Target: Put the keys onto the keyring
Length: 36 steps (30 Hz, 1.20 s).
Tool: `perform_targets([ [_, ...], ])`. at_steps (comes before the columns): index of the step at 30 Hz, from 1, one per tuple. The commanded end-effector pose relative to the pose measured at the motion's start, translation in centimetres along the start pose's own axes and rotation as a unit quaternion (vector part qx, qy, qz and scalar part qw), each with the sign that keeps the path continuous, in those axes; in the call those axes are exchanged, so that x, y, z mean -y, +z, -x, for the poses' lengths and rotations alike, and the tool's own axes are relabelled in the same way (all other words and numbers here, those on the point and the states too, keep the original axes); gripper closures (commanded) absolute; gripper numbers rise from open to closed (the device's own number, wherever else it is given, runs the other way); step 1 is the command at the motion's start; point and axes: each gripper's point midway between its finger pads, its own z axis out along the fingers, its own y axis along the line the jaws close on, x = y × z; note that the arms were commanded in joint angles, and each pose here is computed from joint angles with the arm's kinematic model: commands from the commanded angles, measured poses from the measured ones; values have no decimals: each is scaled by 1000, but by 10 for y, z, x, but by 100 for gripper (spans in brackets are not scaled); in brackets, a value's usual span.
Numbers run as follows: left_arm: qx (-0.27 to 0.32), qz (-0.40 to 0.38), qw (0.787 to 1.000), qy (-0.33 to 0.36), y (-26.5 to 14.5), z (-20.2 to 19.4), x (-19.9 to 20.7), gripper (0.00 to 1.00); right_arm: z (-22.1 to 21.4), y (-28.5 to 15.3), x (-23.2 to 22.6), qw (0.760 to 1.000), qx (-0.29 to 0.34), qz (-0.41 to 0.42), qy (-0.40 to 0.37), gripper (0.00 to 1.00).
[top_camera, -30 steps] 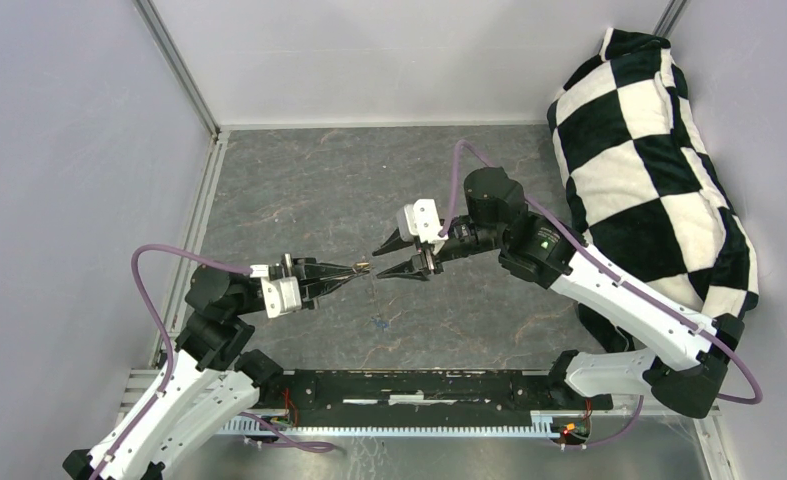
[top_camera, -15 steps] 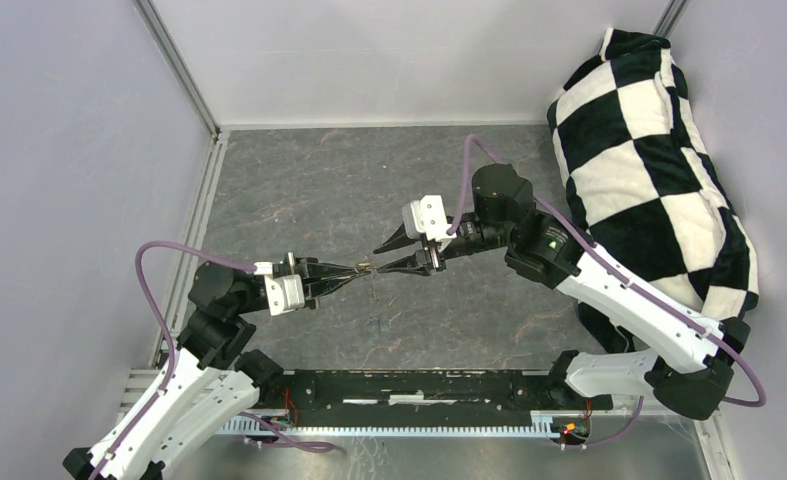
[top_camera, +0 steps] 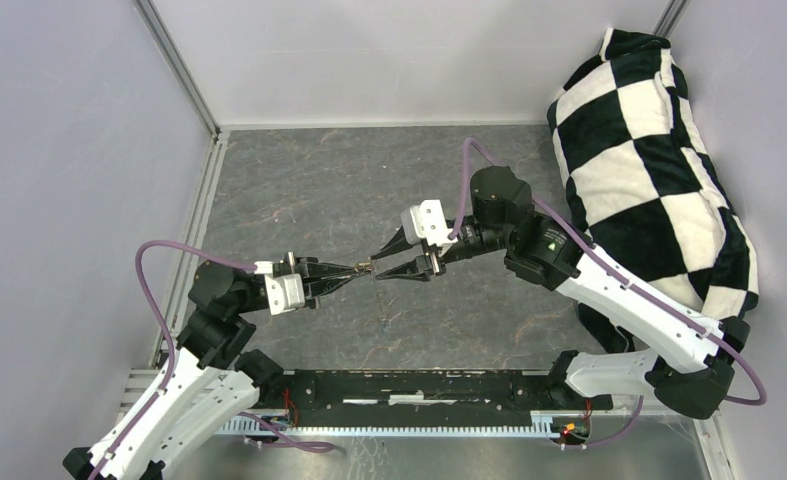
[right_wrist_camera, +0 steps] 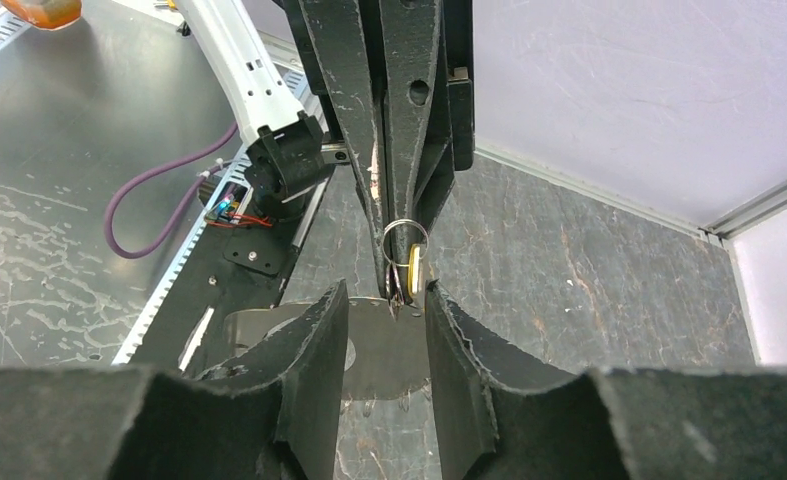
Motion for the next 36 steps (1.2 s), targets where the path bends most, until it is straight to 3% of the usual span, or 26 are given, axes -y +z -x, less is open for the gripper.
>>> perform_targets([
  [1,24,14,999,36,1,26,-12,98,15,0,0,1000,23,0,-15,61],
  [7,24,15,999,37,2,26,-13,98,14,3,1,1000,27,0,-11,67],
  [20,25,19,999,43,1,29,-14,98,4,6,-4,1000,18,12,2,67],
  [29,24,18,999,42,1,27,-14,98,1,8,0,1000,16,4,7,93],
  [31,25,17,999,43,1,28,-14,98,-3,8,2,1000,10,-3,11,93],
  [34,25,18,999,44,1,29,-15,98,-8,9,1,1000,5,-2,14,81],
  [36,25,17,999,43,1,28,-14,98,-7,8,2,1000,6,-6,11,80],
])
